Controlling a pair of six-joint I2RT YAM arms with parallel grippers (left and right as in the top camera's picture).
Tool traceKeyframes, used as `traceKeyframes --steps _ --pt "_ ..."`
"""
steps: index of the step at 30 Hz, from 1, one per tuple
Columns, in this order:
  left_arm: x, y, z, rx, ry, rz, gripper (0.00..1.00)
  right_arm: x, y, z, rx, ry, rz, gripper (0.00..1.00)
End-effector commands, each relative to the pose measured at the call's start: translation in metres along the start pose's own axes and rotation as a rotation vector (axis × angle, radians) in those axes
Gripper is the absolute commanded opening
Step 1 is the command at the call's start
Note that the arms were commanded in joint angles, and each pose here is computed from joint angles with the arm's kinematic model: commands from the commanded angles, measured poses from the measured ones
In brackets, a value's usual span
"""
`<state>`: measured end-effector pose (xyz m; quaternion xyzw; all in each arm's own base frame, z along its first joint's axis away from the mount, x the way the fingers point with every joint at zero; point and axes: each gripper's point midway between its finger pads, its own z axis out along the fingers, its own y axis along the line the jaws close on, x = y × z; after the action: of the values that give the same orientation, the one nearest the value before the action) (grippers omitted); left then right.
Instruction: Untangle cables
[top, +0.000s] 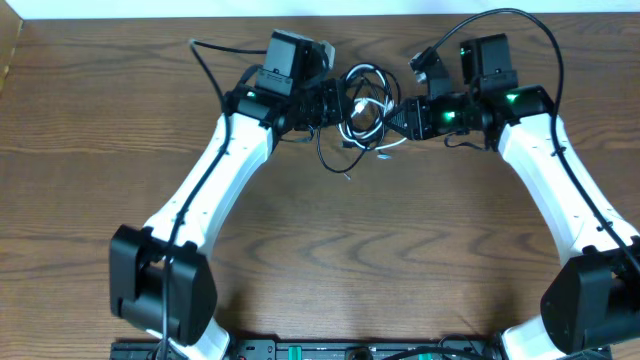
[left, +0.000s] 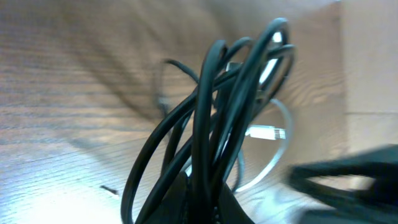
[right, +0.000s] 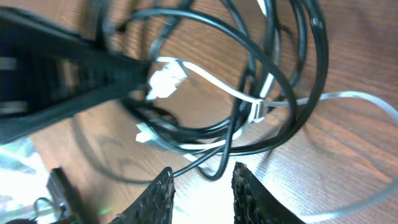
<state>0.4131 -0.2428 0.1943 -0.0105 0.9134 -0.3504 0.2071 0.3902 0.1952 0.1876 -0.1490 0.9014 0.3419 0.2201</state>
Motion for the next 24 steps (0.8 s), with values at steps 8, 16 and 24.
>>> traceKeyframes --steps 8,16,24 --pt "0.006 -0.009 -0.003 0.049 0.046 -0.069 0.07 0.000 -0.025 0.029 0.201 -0.002 0.095 0.29" --pt "0.008 -0.012 -0.003 0.070 0.056 -0.066 0.07 0.021 -0.057 0.078 0.247 0.074 0.256 0.45" --pt "-0.009 -0.036 -0.029 0.118 -0.026 0.030 0.07 0.046 -0.093 0.094 0.334 0.145 0.343 0.45"
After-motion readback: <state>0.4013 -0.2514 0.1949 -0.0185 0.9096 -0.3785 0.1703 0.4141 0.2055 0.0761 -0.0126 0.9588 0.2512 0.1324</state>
